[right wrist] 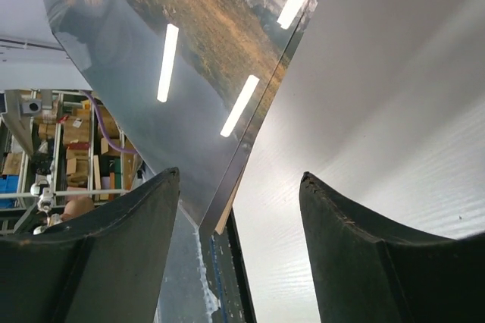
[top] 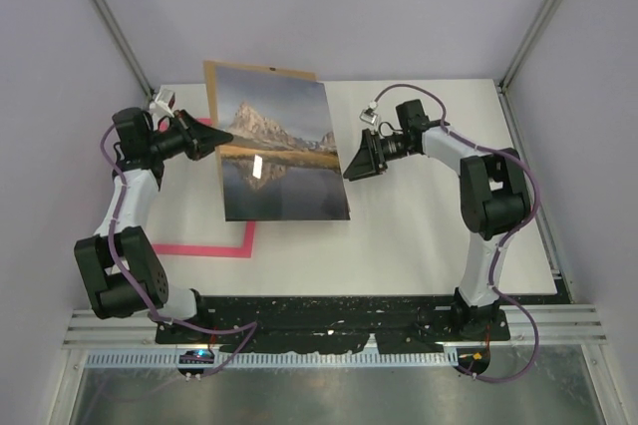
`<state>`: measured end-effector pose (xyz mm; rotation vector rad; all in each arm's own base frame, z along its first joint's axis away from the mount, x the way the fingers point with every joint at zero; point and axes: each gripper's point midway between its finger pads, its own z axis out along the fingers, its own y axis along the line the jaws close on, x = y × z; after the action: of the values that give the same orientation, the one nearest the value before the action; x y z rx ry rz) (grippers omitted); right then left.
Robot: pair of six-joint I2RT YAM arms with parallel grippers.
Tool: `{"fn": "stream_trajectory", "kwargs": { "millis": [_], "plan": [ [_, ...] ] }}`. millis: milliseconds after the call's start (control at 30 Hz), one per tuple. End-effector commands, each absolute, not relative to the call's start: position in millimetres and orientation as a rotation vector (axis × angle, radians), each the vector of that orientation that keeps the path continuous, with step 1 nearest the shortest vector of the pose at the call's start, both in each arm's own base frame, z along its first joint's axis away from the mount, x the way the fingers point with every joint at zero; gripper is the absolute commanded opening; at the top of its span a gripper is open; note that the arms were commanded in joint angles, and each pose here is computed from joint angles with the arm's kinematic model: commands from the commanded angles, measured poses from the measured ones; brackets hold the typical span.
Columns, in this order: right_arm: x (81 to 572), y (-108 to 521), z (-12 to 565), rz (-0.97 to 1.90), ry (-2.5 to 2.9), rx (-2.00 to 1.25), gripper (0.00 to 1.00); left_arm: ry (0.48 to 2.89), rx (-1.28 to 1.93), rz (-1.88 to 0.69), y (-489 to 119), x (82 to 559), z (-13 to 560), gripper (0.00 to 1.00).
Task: Take the photo out of the frame
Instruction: Remove the photo frame item from the photo frame.
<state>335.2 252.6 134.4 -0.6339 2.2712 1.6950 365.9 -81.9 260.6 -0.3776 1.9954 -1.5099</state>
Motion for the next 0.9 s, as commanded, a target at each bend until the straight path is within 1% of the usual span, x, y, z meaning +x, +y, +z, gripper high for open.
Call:
{"fn": "stream_trajectory", "kwargs": {
  "millis": [0,67,267,367,533,867],
  "plan": [
    [334.0,258.6,148.2,1.807,2.193,-0.646,0.67,1.874,-0.160,-1.558,-90.3,348.2,310.5,0.00],
    [330.3,258.6,152.1,1.876,2.159,-0.651,0.61,1.873,-0.159,-1.558,-90.2,347.0,310.8,0.00],
    [333.3,260.1,152.2,1.895,2.152,-0.636,0.49,1.874,-0.155,-1.559,-91.0,345.9,310.3,0.00],
    [338.2,260.6,154.6,1.885,2.143,-0.641,0.51,1.878,-0.160,-1.559,-91.0,345.7,307.2,0.00],
    [363.3,260.6,175.2,1.860,2.079,-0.670,0.60,1.885,-0.157,-1.564,-93.0,345.5,304.3,0.00],
    [427.6,271.9,183.0,1.795,2.041,-0.616,0.62,1.903,-0.119,-1.579,-104.3,342.3,300.2,0.00]
  ]
}}
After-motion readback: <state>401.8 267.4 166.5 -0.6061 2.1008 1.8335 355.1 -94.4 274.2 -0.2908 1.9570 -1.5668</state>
